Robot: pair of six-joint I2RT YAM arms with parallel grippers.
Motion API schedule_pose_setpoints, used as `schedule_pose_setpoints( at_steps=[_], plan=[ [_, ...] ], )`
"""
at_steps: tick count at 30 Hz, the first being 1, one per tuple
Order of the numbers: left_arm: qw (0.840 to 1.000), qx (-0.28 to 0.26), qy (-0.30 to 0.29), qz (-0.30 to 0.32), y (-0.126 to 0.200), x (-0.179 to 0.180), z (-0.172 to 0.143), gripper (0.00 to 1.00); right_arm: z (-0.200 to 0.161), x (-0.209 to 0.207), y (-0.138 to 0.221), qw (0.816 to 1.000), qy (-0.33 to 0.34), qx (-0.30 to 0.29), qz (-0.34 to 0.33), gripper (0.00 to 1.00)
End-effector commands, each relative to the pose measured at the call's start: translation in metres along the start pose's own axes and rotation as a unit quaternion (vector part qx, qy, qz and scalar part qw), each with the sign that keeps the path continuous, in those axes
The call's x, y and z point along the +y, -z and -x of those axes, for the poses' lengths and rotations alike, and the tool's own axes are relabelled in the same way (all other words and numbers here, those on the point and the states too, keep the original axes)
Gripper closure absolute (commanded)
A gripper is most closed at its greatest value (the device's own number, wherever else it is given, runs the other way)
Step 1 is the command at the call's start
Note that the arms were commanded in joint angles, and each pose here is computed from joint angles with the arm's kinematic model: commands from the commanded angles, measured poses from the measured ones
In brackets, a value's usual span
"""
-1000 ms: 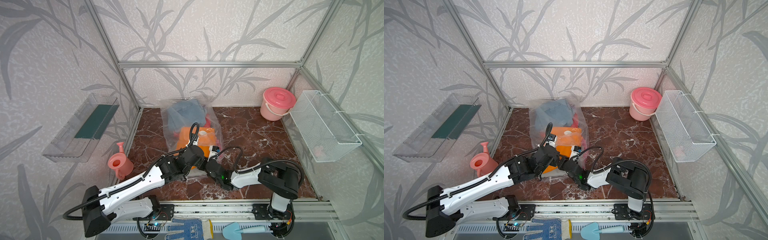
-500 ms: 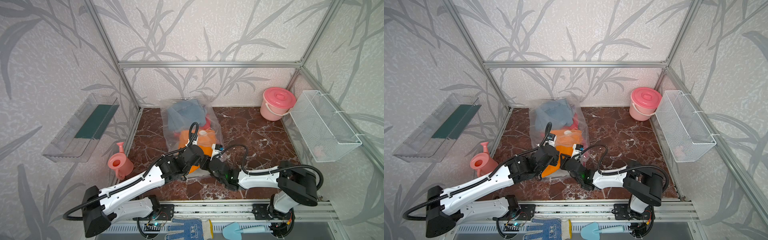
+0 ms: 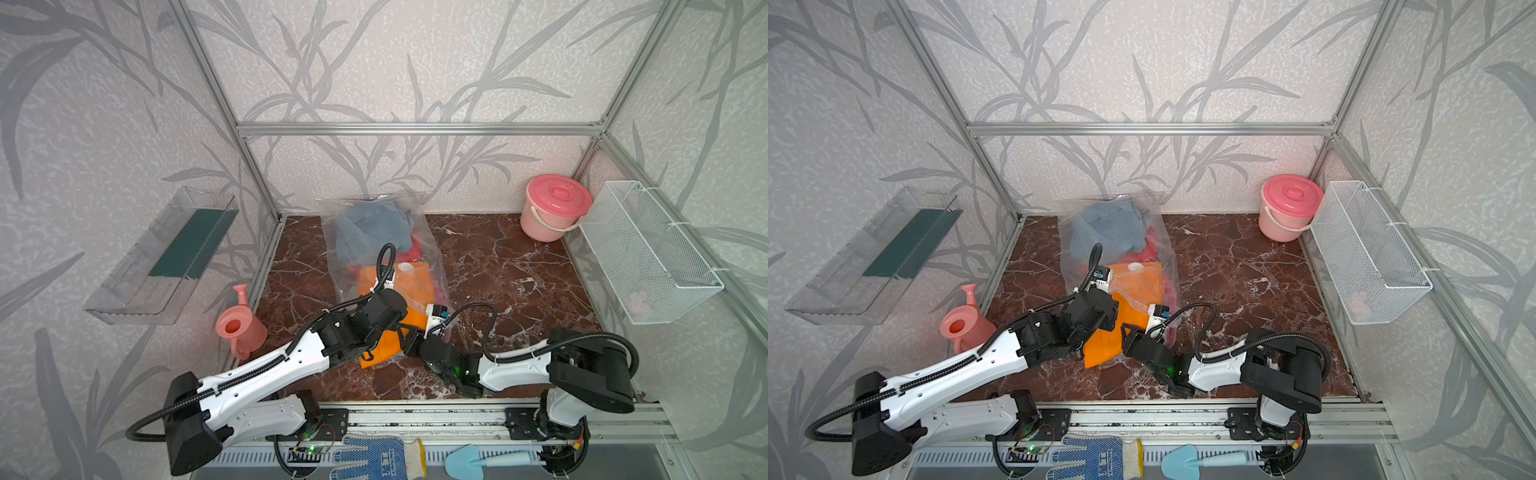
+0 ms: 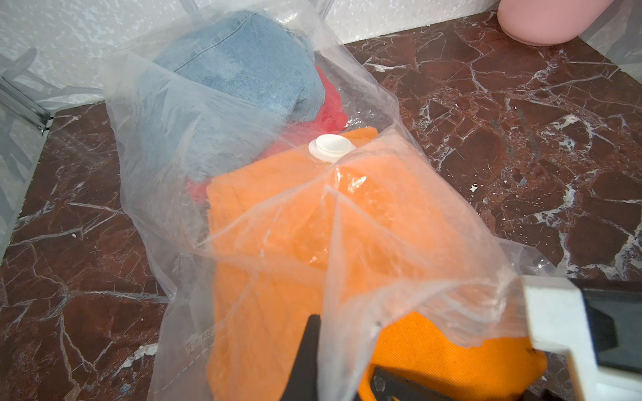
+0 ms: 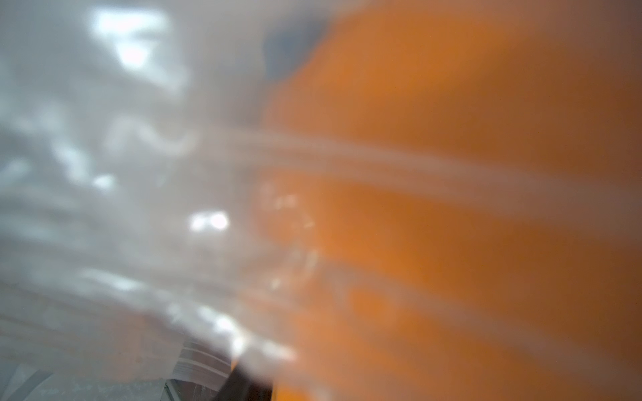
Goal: Take the trousers out of the vacuum bag
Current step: Take out the trousers from the vacuum bag.
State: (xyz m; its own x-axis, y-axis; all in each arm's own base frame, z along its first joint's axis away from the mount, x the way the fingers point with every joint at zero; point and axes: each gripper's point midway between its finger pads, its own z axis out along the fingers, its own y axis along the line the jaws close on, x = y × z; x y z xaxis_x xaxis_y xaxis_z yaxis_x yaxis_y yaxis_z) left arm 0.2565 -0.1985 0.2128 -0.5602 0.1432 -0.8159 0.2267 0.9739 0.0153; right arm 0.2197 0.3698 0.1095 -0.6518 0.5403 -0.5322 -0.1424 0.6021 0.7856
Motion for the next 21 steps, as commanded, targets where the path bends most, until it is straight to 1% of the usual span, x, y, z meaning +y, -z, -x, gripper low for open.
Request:
schedule_pose_setpoints(
  at_steps=[1,3,5,8,11,17,21],
  plan=[
    [1.0,-0.004,0.008,0.003,-0.002,0.002,0.001,1.0,0.014,0.018,-0.006,0.998,-0.025,-0.031,0.042,0.43],
    [1.0,-0.003,0.008,0.003,-0.002,0.002,0.001,1.0,0.015,0.013,-0.013,0.998,-0.025,-0.039,0.041,0.39],
    [1.0,-0.003,0.008,0.003,-0.002,0.002,0.001,1.0,0.021,0.015,-0.019,0.997,-0.031,-0.048,0.049,0.4],
    [1.0,-0.001,0.008,0.004,-0.003,0.002,0.0,1.0,0.03,0.022,-0.024,0.996,-0.031,-0.057,0.057,0.56],
    [1.0,0.001,0.007,0.007,-0.005,0.002,-0.001,1.0,0.037,0.034,-0.023,0.996,-0.02,-0.062,0.066,0.67],
    [1.0,-0.003,0.011,0.018,-0.005,0.008,-0.001,1.0,0.046,0.049,-0.004,0.996,-0.011,-0.057,0.072,0.78],
    [1.0,-0.003,0.015,0.021,-0.005,0.011,-0.002,1.0,0.041,0.057,0.012,0.996,0.0,-0.046,0.077,0.8]
  ],
)
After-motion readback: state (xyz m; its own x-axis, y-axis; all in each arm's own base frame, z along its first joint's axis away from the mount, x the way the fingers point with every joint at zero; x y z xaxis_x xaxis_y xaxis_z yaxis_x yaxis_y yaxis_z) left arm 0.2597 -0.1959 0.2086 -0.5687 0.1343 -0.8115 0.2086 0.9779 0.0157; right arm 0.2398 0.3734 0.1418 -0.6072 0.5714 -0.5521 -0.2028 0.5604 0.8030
